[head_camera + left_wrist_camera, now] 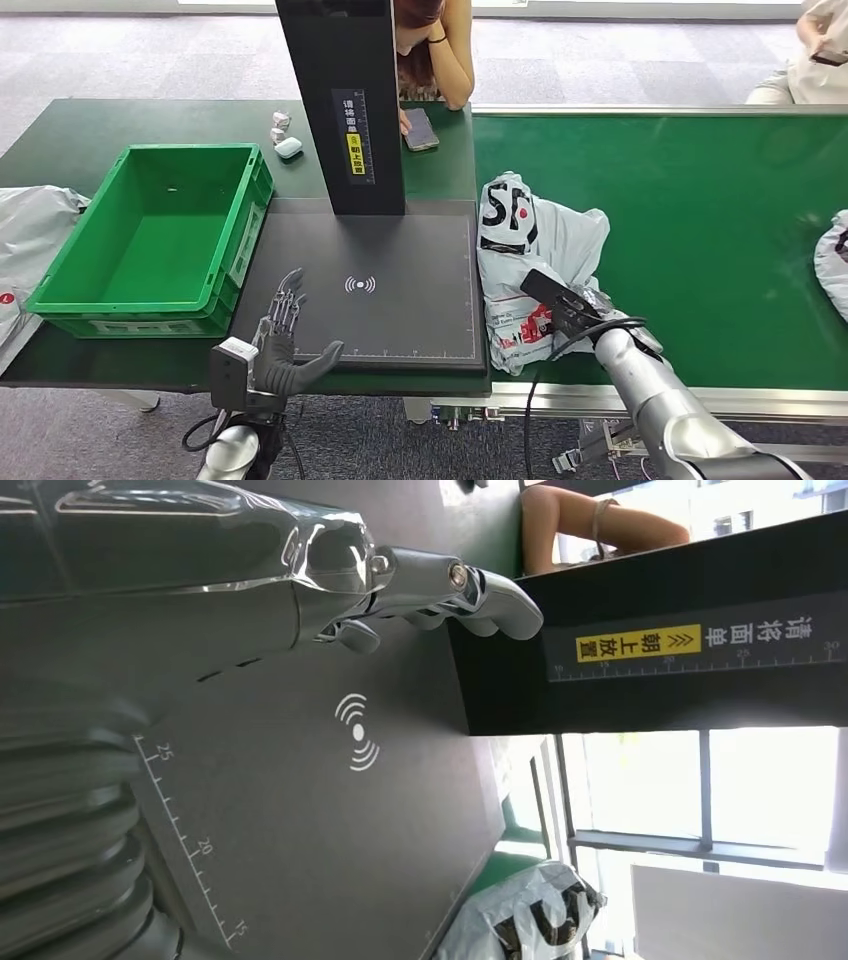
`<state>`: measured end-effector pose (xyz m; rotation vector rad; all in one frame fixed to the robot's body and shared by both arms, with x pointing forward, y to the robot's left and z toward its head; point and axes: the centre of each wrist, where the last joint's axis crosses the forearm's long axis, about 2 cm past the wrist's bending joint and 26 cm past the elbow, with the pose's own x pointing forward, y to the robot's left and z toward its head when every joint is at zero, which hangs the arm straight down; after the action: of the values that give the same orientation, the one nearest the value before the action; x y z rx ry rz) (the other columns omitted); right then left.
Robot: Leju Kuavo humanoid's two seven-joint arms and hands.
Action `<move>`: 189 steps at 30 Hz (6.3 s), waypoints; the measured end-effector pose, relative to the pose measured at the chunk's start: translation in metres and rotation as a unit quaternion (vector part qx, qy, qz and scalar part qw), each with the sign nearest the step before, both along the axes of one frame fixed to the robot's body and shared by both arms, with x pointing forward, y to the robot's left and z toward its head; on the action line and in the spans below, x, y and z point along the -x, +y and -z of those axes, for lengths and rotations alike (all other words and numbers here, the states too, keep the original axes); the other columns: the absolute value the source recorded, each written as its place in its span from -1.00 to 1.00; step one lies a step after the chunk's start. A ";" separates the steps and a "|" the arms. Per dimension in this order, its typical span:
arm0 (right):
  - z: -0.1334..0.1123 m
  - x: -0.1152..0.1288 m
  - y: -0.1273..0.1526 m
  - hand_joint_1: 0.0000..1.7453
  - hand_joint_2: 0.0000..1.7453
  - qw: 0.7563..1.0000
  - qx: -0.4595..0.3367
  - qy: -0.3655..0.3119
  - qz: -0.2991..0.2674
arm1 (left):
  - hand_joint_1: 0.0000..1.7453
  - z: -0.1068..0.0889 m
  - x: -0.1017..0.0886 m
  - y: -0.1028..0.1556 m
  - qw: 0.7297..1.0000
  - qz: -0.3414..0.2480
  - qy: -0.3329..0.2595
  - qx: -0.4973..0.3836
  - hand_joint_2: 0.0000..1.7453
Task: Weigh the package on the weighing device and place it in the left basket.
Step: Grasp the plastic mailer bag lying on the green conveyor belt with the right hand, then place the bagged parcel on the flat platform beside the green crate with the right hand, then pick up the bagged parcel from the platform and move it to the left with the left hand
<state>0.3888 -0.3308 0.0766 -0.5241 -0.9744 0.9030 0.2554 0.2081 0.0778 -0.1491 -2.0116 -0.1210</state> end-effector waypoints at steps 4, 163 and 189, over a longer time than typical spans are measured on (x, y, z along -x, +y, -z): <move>0.001 0.002 0.000 1.00 1.00 0.997 -0.062 -0.049 0.026 | -1.00 0.000 0.002 0.001 1.000 -0.002 -0.001 -0.001 1.00; -0.062 -0.006 0.129 -1.00 1.00 0.842 -0.323 -0.381 -0.201 | -1.00 -0.045 -0.002 -0.023 0.940 -0.065 -0.113 -0.316 1.00; -0.038 0.048 0.085 -1.00 1.00 0.805 -0.385 -0.430 -0.140 | 1.00 -0.017 -0.061 -0.039 0.838 -0.050 0.020 -0.544 1.00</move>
<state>0.3405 -0.2457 0.1150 -0.0445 -2.1687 0.4035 0.3164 0.1687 0.0951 0.6718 -1.6242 -1.1454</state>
